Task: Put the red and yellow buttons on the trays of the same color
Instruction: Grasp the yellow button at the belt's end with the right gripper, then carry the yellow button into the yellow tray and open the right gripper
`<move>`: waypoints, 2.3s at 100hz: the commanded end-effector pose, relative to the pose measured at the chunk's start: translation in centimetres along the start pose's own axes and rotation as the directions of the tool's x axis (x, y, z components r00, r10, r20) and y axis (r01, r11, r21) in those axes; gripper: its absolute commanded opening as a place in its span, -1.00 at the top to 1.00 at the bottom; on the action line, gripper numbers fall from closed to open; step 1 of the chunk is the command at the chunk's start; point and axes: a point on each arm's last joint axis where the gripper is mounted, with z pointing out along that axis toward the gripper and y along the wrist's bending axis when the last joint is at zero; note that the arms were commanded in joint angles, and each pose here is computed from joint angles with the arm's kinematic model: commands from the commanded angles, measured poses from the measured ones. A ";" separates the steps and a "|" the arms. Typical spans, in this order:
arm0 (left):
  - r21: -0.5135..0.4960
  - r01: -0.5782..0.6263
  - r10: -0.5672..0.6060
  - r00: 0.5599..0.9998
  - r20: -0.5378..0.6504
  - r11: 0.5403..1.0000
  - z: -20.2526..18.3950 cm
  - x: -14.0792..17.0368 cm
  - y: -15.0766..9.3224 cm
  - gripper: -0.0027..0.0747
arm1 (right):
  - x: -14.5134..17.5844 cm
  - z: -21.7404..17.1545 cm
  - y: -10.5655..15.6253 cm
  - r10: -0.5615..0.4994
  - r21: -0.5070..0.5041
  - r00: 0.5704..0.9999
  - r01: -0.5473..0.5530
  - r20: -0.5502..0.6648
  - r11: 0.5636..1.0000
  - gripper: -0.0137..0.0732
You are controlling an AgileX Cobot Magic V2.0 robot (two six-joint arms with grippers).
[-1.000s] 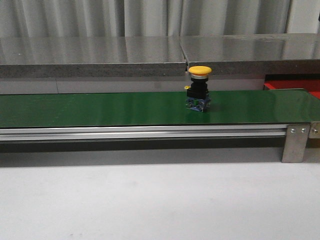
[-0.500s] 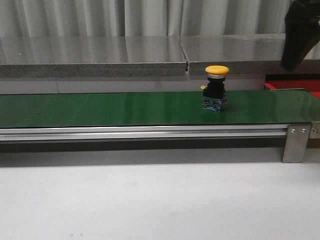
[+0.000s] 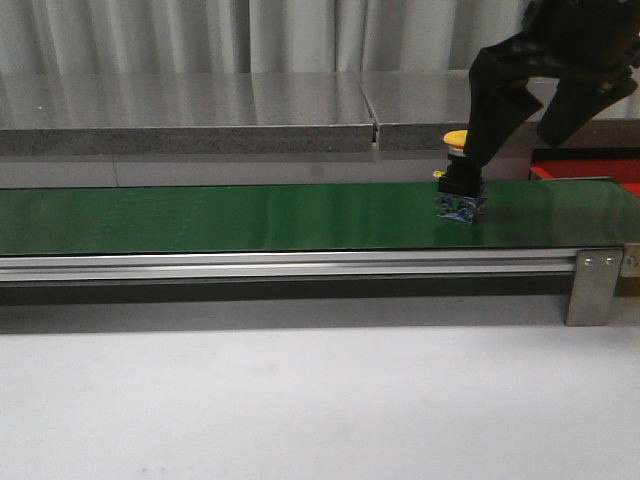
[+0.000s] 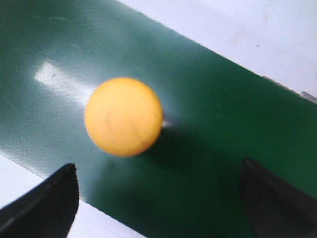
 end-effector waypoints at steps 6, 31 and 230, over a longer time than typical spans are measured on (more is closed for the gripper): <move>0.020 0.011 -0.012 0.996 0.087 1.000 -0.2 -1.4 -0.2 0.98 | -1.4 -0.7 0.1 -0.014 0.020 0.994 0.012 0.107 1.000 -0.80; 0.020 0.011 -0.012 0.996 0.087 1.000 -0.2 -1.4 -0.2 0.98 | -1.8 0.4 -0.2 -0.022 0.038 0.990 0.017 0.140 0.999 -0.80; 0.020 0.011 -0.012 0.996 0.087 1.000 -0.2 -1.4 -0.2 0.98 | 11.0 0.5 -14.7 0.509 0.325 0.858 -0.503 0.074 0.801 0.31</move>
